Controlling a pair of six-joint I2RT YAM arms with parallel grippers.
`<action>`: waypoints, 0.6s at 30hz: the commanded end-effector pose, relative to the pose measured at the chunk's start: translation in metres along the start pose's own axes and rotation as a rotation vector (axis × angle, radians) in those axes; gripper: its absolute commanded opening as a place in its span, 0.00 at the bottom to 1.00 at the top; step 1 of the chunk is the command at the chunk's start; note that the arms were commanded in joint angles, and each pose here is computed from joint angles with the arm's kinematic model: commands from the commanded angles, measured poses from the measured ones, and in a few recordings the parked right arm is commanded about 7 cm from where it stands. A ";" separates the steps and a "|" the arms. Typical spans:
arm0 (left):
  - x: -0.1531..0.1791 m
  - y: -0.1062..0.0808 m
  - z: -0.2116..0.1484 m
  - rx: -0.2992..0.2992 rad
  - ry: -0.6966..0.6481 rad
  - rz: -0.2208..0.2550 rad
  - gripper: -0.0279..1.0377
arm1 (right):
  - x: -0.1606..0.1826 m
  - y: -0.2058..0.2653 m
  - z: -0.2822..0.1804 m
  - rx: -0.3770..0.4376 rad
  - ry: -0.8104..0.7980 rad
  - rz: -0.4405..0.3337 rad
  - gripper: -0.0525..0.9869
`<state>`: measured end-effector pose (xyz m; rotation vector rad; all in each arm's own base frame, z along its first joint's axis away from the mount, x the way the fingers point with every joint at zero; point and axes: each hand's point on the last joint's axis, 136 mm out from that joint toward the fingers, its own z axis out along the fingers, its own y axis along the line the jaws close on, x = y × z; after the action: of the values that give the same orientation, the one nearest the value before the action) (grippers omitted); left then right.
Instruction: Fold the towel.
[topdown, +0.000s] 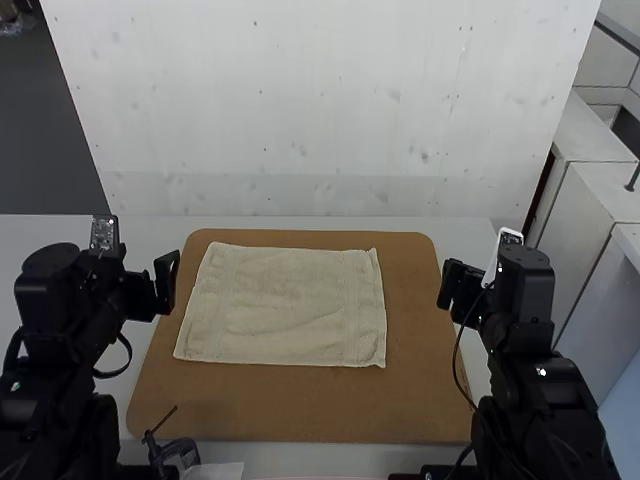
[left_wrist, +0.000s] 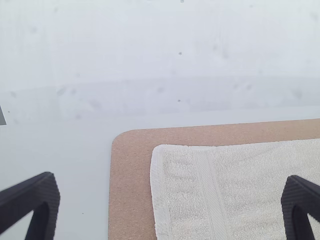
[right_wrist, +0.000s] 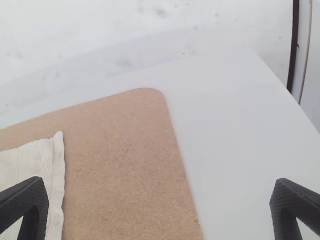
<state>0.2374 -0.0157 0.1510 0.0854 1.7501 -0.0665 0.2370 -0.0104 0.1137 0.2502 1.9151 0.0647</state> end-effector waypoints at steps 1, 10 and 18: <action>-0.007 0.006 0.000 -0.032 -0.036 -0.012 0.96 | -0.009 0.009 -0.002 -0.055 -0.029 -0.005 0.98; -0.008 0.006 0.000 -0.033 -0.037 -0.012 0.96 | -0.009 0.014 -0.002 -0.090 -0.027 0.013 0.97; -0.008 0.007 0.000 -0.038 -0.037 -0.011 0.96 | -0.009 0.013 -0.001 -0.085 -0.028 0.015 0.97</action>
<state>0.2390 -0.0121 0.1579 0.0666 1.7210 -0.0502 0.2396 0.0030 0.1194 0.1945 1.8995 0.1489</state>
